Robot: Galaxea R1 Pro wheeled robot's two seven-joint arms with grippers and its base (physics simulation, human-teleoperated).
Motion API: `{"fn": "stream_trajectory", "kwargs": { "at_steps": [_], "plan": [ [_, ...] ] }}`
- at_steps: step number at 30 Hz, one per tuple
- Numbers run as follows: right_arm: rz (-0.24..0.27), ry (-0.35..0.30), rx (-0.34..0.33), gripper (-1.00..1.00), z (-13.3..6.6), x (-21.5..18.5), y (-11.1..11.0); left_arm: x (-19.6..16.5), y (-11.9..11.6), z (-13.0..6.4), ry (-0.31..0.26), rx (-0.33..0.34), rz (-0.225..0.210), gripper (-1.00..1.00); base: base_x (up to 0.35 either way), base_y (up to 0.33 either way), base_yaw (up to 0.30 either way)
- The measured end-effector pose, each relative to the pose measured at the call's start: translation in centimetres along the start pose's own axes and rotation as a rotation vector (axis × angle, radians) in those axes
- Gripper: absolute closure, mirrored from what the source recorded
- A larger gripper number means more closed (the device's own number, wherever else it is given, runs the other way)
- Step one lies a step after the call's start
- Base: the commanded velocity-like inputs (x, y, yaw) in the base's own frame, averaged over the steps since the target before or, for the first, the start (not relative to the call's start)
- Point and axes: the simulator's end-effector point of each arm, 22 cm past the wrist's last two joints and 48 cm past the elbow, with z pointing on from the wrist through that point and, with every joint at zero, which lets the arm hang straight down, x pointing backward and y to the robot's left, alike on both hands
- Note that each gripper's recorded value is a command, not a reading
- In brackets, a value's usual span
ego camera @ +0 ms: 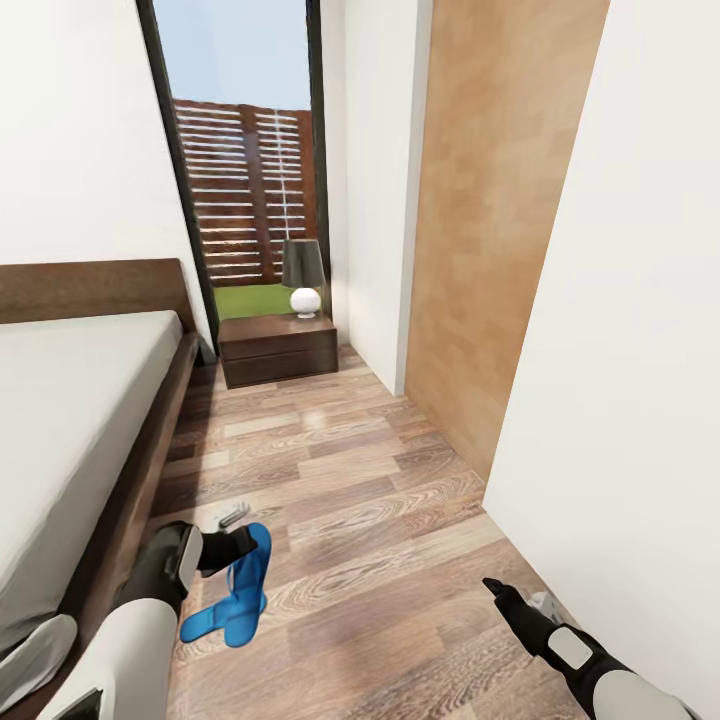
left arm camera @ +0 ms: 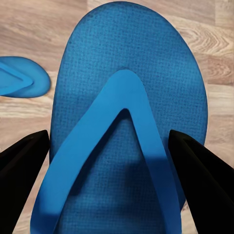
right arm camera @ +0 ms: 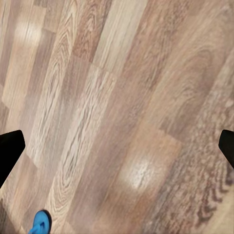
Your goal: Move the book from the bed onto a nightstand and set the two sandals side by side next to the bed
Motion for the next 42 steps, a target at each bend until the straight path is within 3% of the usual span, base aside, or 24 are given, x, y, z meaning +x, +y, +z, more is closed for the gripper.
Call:
{"fn": "stream_trajectory", "kwargs": {
  "at_steps": [4, 6, 7, 11, 12, 14, 15, 18, 19, 23, 24, 26, 27, 29, 34, 38, 42],
  "plan": [
    [-0.004, 0.001, 0.001, -1.0, 0.0, 0.0, 0.0, 1.0, -0.4, 0.9, 0.006, -0.001, 0.026, 1.0, 0.0, 0.0, 0.0],
    [-0.005, 0.001, 0.001, -1.0, 0.0, 0.0, 0.0, 1.5, -0.8, 1.5, 0.005, -0.006, 0.069, 1.0, 0.0, 0.0, 0.0],
    [-0.005, 0.001, 0.001, -1.0, 0.0, 0.0, 0.0, 1.6, -1.2, 1.8, 0.004, -0.013, 0.113, 1.0, 0.0, 0.0, 0.0],
    [-0.006, 0.0, 0.0, -1.0, 0.0, -0.1, 0.1, 1.7, -1.8, 2.0, 0.009, -0.033, 0.22, 1.0, 0.0, 0.0, 0.0],
    [-0.007, -0.001, 0.0, -1.0, 0.0, -0.1, 0.1, 1.8, -2.3, 2.1, 0.013, -0.039, 0.271, 1.0, 0.0, 0.0, 0.0],
    [-0.007, -0.001, 0.0, -1.0, 0.0, -0.2, 0.1, 1.9, -2.8, 2.2, 0.016, -0.048, 0.33, 1.0, 0.0, 0.0, 0.0],
    [-0.008, -0.002, 0.0, -1.0, 0.0, -0.3, 0.0, 2.0, -3.3, 2.3, 0.02, -0.054, 0.385, 1.0, 0.0, 0.0, 0.0],
    [-0.009, -0.003, -0.002, -1.0, -0.1, -0.4, 0.0, 2.2, -4.1, 2.4, 0.027, -0.068, 0.475, 1.0, 0.0, 0.0, 0.0],
    [-0.01, -0.003, -0.006, -1.0, -0.1, -0.4, 0.1, 2.2, -4.5, 2.4, 0.029, -0.078, 0.532, 1.0, 0.0, 0.0, 0.0],
    [-0.012, -0.003, -0.017, -1.0, -0.1, -0.5, 0.3, 1.9, -4.5, 2.4, 0.03, -0.112, 0.647, 1.0, 0.0, 0.0, 0.0],
    [-0.012, -0.003, -0.022, -1.0, -0.1, -0.5, 0.4, 1.6, -4.3, 2.3, 0.03, -0.131, 0.702, 1.0, 0.0, 0.0, 0.0],
    [-0.012, -0.003, -0.027, -1.0, -0.1, -0.5, 0.5, 1.4, -4.4, 2.2, 0.033, -0.138, 0.749, 1.0, 0.0, 0.0, 0.0],
    [-0.012, -0.003, -0.03, -1.0, -0.1, -0.5, 0.6, 1.4, -4.7, 2.1, 0.041, -0.129, 0.79, 1.0, 0.0, 0.0, 0.0],
    [-0.012, -0.002, -0.033, -1.0, -0.1, -0.5, 0.6, 1.5, -5.0, 2.0, 0.056, -0.107, 0.826, 1.0, 0.0, 0.0, 0.0],
    [-0.012, -0.002, -0.036, -1.0, -0.1, -0.6, 0.7, 0.9, -5.1, 0.9, 0.115, 0.028, 1.012, 1.0, 0.0, 0.0, 0.0],
    [-0.012, -0.002, -0.036, -1.0, -0.1, -0.6, 0.7, 1.3, -4.7, 0.2, 0.175, 0.06, 1.14, 1.0, 0.0, 0.0, 0.0],
    [-0.012, -0.004, -0.038, -1.0, -0.1, -0.6, 0.7, 2.5, -4.3, -0.2, 0.247, 0.09, 1.216, 1.0, 0.0, 0.0, 0.0]
  ]
}}
